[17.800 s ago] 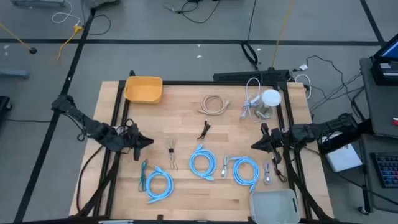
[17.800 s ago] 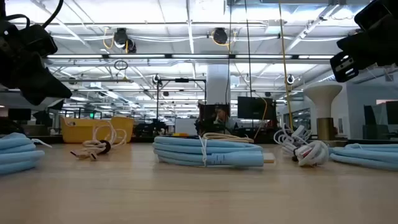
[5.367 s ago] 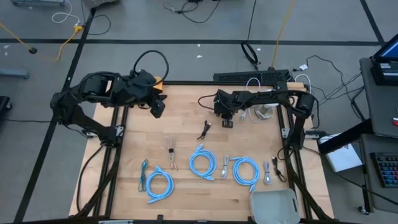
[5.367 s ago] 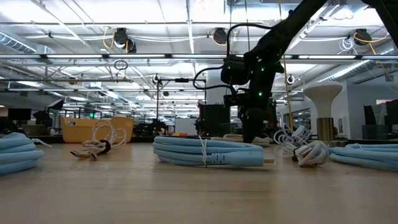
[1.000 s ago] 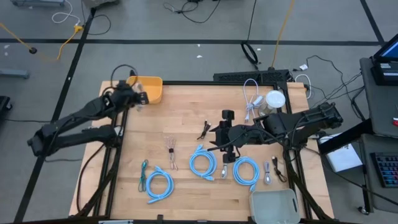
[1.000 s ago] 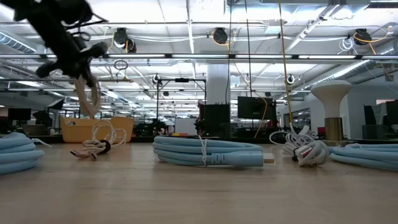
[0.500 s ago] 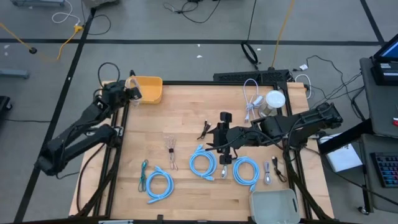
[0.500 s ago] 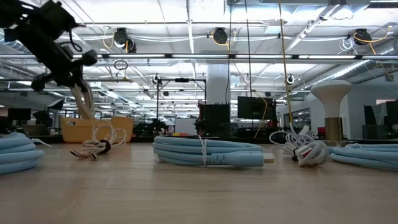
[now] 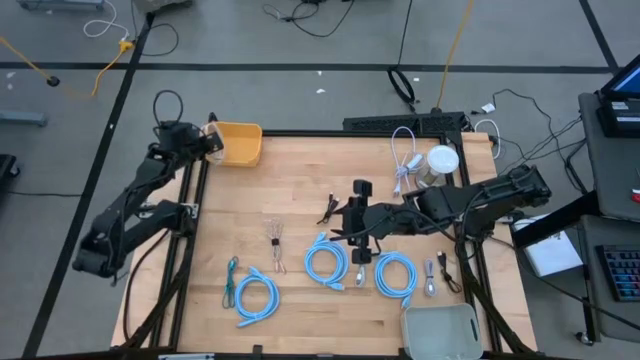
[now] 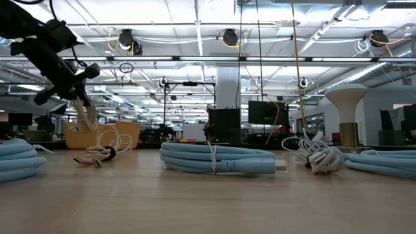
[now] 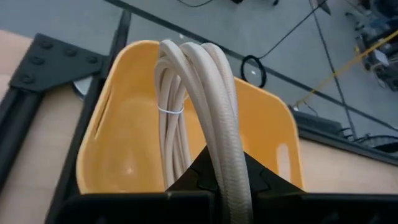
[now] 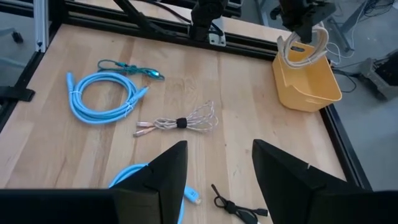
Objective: Pick & Place USB Port
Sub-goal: Put the gray hdmi cable into the yellow bin
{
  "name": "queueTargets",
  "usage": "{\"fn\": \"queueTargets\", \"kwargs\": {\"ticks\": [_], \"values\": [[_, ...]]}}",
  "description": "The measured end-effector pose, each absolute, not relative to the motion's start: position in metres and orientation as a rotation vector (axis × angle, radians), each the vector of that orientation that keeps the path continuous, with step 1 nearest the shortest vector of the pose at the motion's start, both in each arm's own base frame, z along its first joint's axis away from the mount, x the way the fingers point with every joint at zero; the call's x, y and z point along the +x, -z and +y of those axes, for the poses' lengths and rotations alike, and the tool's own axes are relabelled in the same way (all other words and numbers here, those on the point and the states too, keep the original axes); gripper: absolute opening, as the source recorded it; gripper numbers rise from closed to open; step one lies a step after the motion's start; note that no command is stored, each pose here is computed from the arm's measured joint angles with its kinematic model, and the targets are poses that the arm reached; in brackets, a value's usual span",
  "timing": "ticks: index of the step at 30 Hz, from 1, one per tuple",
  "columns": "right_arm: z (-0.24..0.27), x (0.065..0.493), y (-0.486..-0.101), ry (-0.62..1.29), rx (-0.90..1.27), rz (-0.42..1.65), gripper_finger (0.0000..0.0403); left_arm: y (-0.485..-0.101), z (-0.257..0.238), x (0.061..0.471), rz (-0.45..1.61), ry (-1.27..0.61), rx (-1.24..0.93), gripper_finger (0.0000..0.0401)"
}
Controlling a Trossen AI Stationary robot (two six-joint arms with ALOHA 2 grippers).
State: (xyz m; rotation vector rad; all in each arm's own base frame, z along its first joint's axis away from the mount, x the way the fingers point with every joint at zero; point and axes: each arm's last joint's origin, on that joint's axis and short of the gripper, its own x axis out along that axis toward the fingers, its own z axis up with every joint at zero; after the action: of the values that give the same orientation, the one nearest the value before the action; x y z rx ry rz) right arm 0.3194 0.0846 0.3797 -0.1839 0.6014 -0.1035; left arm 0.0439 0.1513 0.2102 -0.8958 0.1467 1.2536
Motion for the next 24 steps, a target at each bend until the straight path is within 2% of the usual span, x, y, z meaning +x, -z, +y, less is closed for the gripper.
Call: {"fn": "queueTargets", "kwargs": {"ticks": [18,24], "values": [[0.080,0.324,-0.385,0.125,-0.147,0.538,0.0171,-0.207,0.162,0.042,0.176,-1.302,-0.832,0.0010],[0.079,0.326,-0.386,0.127,-0.139,0.520,0.0171,-0.207,0.161,0.048,0.185,-1.319,-0.815,0.0040]]}}
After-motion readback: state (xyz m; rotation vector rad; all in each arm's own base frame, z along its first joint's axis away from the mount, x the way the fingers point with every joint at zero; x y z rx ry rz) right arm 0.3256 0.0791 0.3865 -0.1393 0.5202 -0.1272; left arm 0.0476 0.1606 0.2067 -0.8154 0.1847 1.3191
